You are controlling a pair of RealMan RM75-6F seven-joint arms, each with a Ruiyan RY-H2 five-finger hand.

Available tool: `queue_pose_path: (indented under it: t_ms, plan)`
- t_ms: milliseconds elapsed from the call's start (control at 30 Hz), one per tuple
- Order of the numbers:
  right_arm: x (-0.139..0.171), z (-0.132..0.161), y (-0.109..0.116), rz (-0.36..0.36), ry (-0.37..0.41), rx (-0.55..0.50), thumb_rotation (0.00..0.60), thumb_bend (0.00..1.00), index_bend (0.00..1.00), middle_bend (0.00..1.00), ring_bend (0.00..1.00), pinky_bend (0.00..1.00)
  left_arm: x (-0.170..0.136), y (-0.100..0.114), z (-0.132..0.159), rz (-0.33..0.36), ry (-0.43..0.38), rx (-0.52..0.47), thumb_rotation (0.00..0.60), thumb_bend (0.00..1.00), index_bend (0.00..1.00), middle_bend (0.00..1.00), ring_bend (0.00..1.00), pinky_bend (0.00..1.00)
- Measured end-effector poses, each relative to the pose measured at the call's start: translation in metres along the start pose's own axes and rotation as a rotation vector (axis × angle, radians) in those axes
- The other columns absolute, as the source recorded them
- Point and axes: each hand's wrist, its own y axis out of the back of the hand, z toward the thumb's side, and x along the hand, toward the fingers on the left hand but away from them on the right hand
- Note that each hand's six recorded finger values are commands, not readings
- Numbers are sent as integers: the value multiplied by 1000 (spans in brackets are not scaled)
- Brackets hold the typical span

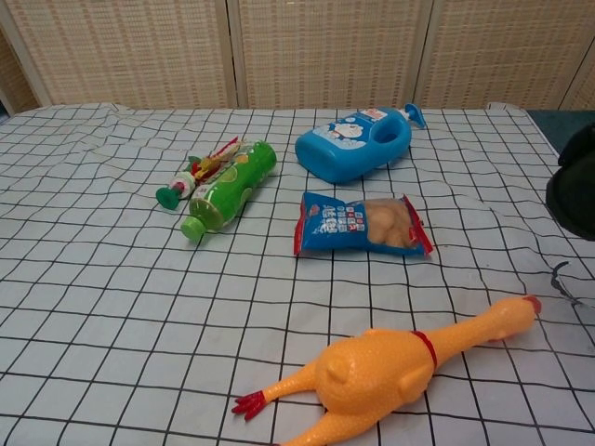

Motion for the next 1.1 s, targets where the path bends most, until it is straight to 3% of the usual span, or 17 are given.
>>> queue_pose_path:
  t_ms: [300, 433, 733, 867, 1100]
  plan:
    - [-11, -50, -51, 107, -67, -104, 600, 55, 568, 494, 330, 485, 1, -1, 0, -9, 3, 2, 600, 602, 428, 378, 411, 657]
    - [-12, -62, -67, 144, -92, -119, 600, 55, 528, 413, 236, 442, 1, -2, 0, -11, 2, 5, 600, 603, 429, 378, 411, 657]
    - [-9, -77, -79, 189, -138, -126, 600, 55, 490, 282, 115, 359, 2, -4, 1, -19, 2, 9, 600, 602, 428, 378, 411, 657]
    - [-9, -81, -84, 220, -143, -123, 600, 55, 400, 169, 12, 259, 2, -3, 0, -18, 3, 9, 600, 603, 429, 379, 411, 657]
    - [-7, -87, -84, 229, -147, -126, 600, 54, 275, 87, 0, 161, 2, -4, 0, -20, 3, 8, 600, 602, 429, 379, 411, 657]
